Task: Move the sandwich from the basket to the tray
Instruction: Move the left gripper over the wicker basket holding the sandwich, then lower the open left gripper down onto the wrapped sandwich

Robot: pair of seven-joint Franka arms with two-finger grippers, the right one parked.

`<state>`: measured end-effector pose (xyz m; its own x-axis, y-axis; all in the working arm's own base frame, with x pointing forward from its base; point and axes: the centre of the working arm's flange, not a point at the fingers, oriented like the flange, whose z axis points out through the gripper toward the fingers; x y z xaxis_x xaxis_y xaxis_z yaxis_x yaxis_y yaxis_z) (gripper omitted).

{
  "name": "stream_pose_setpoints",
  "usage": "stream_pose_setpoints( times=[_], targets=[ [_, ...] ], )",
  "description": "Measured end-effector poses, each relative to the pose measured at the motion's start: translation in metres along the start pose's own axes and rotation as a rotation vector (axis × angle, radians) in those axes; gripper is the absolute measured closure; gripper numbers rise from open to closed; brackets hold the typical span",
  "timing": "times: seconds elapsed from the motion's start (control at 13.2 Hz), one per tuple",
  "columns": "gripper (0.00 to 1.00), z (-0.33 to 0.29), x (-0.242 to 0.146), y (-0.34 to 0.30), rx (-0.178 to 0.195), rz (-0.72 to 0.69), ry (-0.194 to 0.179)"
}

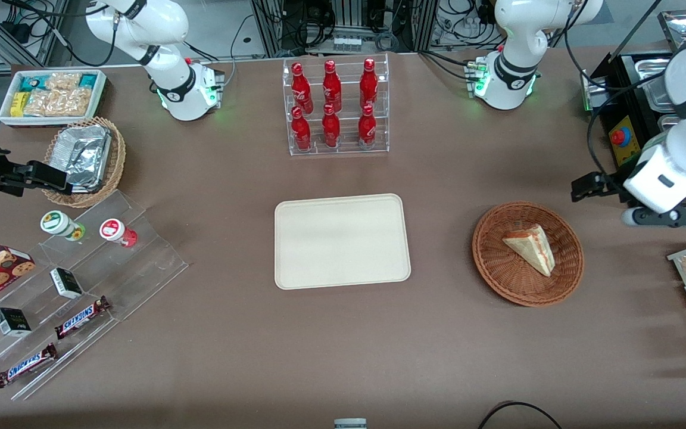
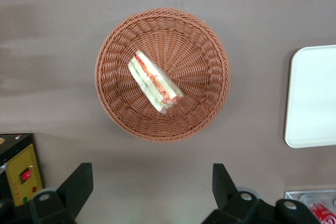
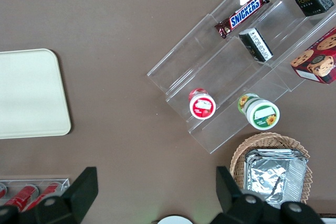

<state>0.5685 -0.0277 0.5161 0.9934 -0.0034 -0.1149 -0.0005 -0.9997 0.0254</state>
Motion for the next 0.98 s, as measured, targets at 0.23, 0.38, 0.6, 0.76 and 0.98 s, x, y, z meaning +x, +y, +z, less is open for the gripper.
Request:
stream_pose_setpoints(
  times=[0.23,0.38,0.6,0.76,0.98],
  targets=[
    [0.00,0.032,0.001,-0.001,0.000,-0.017,-0.002],
    [0.00,0.052,0.002,-0.002,0.000,-0.020,0.008],
    [0.00,0.086,0.000,-0.005,0.000,-0.030,0.030],
    [0.00,0.104,-0.001,-0.007,-0.001,-0.056,0.045],
    [0.00,0.128,-0.005,-0.009,-0.003,-0.091,0.069]
  ],
)
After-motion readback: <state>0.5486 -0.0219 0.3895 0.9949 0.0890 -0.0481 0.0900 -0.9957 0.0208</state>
